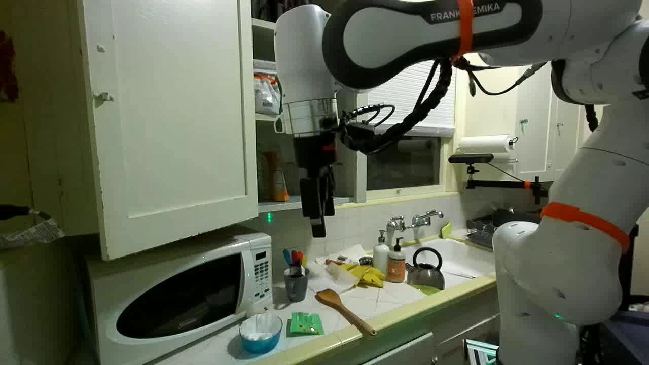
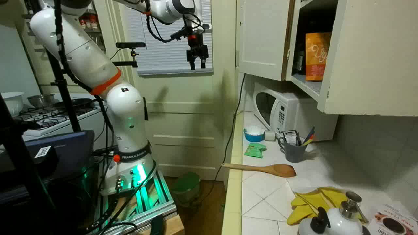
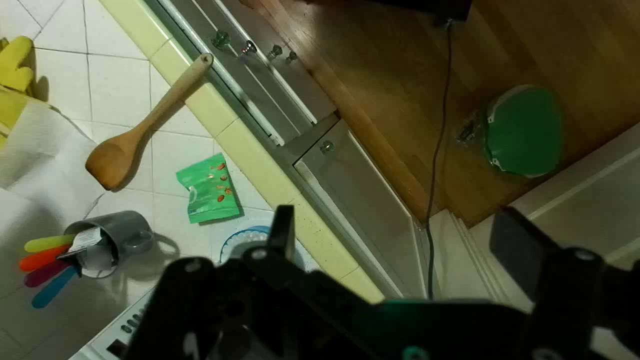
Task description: Put the green packet into the cupboard
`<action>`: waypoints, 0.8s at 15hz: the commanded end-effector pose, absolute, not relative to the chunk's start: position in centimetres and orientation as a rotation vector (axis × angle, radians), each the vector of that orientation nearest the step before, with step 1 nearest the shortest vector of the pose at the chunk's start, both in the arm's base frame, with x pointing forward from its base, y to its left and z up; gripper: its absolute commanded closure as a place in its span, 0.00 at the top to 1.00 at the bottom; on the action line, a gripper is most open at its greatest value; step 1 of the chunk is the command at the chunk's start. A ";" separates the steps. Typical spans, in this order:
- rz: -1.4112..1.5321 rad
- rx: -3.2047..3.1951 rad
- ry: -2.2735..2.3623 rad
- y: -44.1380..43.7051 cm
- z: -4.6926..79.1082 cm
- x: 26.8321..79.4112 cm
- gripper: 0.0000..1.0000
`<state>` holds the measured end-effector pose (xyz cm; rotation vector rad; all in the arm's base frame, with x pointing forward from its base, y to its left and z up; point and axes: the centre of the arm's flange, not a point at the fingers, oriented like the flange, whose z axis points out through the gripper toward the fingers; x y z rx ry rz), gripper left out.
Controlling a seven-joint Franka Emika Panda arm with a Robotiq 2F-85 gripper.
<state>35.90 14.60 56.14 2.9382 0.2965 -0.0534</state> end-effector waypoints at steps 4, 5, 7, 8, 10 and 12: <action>-0.053 2.938 0.297 14.6 56.1 35.9 1.00; -0.053 2.938 0.297 14.6 56.1 35.9 1.00; -0.053 2.938 0.297 14.6 56.1 35.9 1.00; -0.027 2.920 0.233 13.4 55.9 36.3 1.00; -0.066 2.862 0.149 10.1 55.3 36.4 1.00; -0.126 2.789 0.092 5.7 54.0 36.4 1.00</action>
